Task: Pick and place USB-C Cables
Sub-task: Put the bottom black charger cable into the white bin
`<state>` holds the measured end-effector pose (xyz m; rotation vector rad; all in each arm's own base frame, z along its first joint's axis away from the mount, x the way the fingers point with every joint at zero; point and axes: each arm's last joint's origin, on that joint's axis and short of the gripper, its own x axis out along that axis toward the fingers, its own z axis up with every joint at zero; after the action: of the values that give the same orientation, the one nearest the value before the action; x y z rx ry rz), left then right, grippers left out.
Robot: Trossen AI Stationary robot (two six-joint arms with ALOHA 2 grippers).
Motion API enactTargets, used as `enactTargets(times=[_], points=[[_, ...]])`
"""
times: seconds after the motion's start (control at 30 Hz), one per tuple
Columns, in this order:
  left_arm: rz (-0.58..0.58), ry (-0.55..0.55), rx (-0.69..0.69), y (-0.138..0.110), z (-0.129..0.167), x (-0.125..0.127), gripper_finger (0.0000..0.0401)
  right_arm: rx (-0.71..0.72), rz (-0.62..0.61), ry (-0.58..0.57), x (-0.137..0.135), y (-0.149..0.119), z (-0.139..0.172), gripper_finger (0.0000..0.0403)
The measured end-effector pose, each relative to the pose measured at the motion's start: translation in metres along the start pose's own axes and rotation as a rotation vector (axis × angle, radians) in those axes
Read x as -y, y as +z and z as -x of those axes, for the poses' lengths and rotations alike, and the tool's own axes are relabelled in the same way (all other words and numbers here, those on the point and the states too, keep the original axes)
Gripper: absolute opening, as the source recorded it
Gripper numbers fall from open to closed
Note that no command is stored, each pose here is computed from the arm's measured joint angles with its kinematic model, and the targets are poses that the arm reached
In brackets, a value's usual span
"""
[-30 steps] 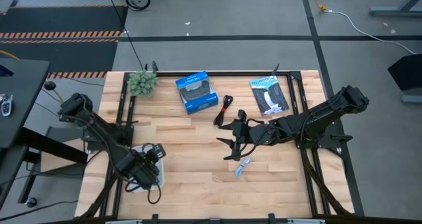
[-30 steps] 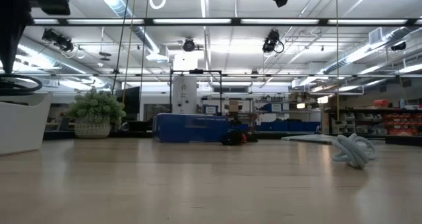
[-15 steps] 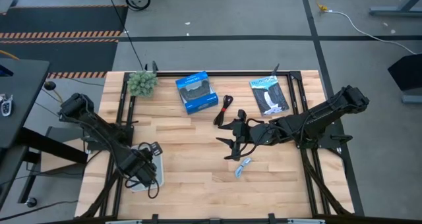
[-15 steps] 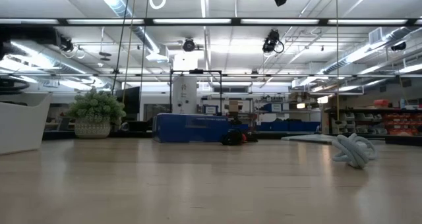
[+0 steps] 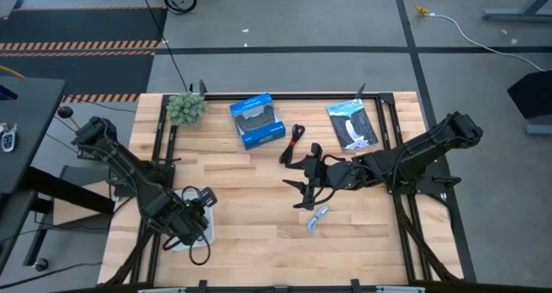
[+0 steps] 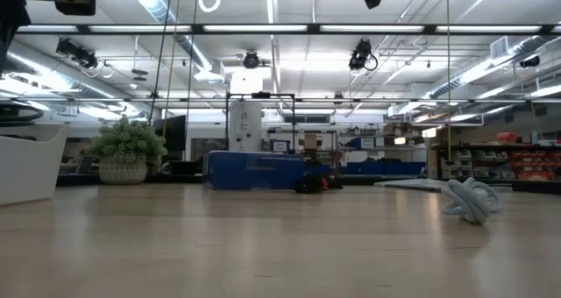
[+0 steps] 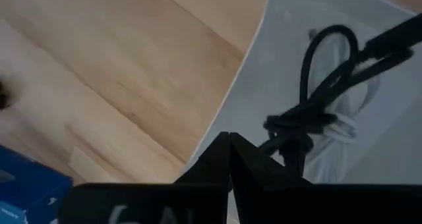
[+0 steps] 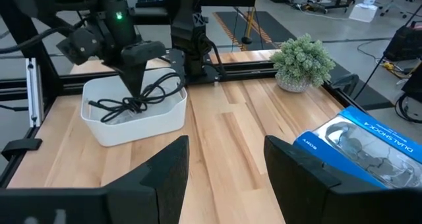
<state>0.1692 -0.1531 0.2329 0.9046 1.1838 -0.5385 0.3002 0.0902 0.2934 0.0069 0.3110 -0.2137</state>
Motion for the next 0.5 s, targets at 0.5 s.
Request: enactTargets(times=[0.5], points=[[0.060, -0.094, -0.152, -0.032, -0.052, 0.014, 0.0011, 0.000, 0.002, -0.002, 0.001, 0.000, 0.000, 0.0203]])
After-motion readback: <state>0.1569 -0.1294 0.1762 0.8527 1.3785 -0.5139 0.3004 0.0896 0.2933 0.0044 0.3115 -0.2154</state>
